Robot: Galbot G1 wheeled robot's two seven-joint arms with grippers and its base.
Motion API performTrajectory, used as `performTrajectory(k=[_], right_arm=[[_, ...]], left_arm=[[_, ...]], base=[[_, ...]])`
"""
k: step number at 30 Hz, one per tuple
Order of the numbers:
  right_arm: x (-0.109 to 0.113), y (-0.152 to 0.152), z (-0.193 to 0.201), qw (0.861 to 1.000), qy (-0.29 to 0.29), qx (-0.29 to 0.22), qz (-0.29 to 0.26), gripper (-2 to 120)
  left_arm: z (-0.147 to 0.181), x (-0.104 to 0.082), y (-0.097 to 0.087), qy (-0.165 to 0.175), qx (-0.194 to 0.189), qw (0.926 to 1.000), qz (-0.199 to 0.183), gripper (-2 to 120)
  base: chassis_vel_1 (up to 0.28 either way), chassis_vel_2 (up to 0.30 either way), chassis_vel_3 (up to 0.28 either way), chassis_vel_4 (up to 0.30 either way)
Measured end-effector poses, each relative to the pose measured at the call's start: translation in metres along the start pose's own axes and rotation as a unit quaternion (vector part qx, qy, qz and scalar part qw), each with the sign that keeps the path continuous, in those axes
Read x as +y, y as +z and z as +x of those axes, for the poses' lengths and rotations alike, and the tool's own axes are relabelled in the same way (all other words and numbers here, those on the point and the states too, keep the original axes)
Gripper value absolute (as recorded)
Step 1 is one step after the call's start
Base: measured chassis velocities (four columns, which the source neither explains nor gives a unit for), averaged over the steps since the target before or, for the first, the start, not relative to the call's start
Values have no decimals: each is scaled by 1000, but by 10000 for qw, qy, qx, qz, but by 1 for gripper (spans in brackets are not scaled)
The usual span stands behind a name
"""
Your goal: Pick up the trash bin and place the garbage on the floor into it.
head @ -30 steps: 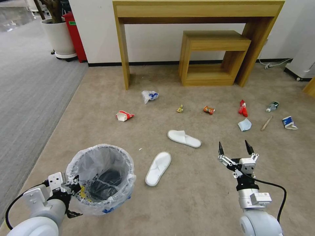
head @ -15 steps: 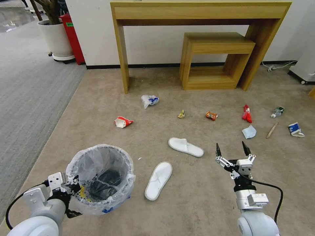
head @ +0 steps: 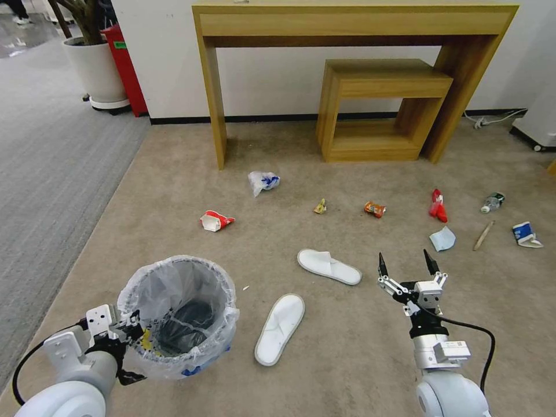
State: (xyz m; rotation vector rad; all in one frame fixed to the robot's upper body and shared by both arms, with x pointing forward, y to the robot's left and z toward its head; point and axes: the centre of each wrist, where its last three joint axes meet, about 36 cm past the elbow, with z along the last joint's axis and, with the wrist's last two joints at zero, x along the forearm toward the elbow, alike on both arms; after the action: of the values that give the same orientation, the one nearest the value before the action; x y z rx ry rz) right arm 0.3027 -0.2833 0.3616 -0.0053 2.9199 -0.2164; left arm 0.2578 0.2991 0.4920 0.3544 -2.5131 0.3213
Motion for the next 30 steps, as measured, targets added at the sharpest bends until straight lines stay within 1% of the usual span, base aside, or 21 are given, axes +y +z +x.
performTrajectory(k=[18, 22, 26, 29, 30], right_arm=[[1, 2, -2, 10000, -66, -59, -34, 100], [0, 5, -3, 9997, -180, -102, -119, 100], [-3, 8, -2, 9989, -348, -6, -309, 100], [-7, 11, -4, 9960, -590, 281, -609, 100], [-7, 11, -4, 9960, -590, 281, -609, 100]], left_arm=[[-1, 0, 3, -27, 16, 10000, 27, 0], [-4, 0, 7, -73, 44, 10000, 32, 0], [-3, 0, 9, -101, 81, 9999, 16, 0], [-4, 1, 11, -123, 81, 9999, 30, 0], [-4, 1, 11, -123, 81, 9999, 30, 0]], base=[[-39, 37, 33, -40], [0, 0, 0, 0], [0, 0, 0, 0], [0, 0, 0, 0], [0, 0, 0, 0]])
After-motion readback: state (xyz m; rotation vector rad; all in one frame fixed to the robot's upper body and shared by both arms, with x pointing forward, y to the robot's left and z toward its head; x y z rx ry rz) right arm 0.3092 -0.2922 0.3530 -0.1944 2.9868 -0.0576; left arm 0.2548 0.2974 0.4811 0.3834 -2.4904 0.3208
